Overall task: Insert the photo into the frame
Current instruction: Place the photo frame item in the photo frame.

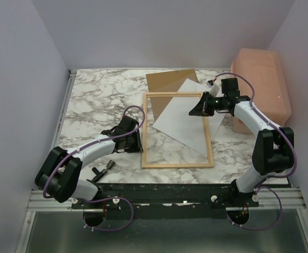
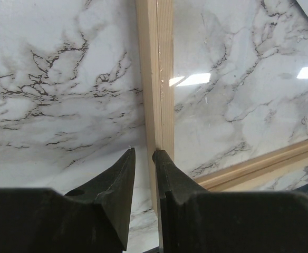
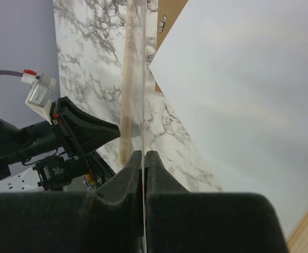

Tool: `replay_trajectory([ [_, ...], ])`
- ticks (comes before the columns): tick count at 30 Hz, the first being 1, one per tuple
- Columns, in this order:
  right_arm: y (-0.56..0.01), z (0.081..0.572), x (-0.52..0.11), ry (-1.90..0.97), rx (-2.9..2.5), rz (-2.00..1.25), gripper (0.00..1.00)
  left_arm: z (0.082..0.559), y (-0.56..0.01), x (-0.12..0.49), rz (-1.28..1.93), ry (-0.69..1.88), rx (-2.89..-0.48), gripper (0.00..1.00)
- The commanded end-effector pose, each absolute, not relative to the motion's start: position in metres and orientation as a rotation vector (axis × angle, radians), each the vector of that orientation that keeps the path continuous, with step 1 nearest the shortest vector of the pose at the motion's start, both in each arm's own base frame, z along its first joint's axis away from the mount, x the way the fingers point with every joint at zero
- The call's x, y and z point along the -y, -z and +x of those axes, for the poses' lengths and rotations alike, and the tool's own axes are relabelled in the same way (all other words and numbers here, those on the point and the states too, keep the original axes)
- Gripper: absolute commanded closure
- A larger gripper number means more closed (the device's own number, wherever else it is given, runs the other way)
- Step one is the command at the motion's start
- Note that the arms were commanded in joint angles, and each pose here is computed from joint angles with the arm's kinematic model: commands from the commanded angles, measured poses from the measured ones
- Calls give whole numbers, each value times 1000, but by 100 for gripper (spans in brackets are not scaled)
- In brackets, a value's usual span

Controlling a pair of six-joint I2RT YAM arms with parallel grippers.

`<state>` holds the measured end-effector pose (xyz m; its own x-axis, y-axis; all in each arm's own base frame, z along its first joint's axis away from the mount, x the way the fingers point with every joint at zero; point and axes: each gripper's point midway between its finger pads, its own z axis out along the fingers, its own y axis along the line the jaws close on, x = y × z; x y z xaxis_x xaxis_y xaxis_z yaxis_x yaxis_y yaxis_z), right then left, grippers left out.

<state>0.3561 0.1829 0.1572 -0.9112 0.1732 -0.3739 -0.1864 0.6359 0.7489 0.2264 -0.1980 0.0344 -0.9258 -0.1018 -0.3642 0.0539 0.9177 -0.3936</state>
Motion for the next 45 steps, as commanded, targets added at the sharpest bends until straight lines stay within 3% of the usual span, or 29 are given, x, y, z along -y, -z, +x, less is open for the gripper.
replay_trajectory([
  [1,-153,353,-173,-1146,-2469,20,99,214,-5,173,-34,371,-2775,78],
  [24,-136,350,-144,-1069,-2514,46,99,213,-5,172,-36,365,-2773,78],
  [34,-127,335,-162,-1313,-2446,48,99,213,-3,173,-30,361,-2782,78],
  [45,-188,338,-171,-1374,-2234,-108,99,214,-4,174,-28,359,-2781,78],
])
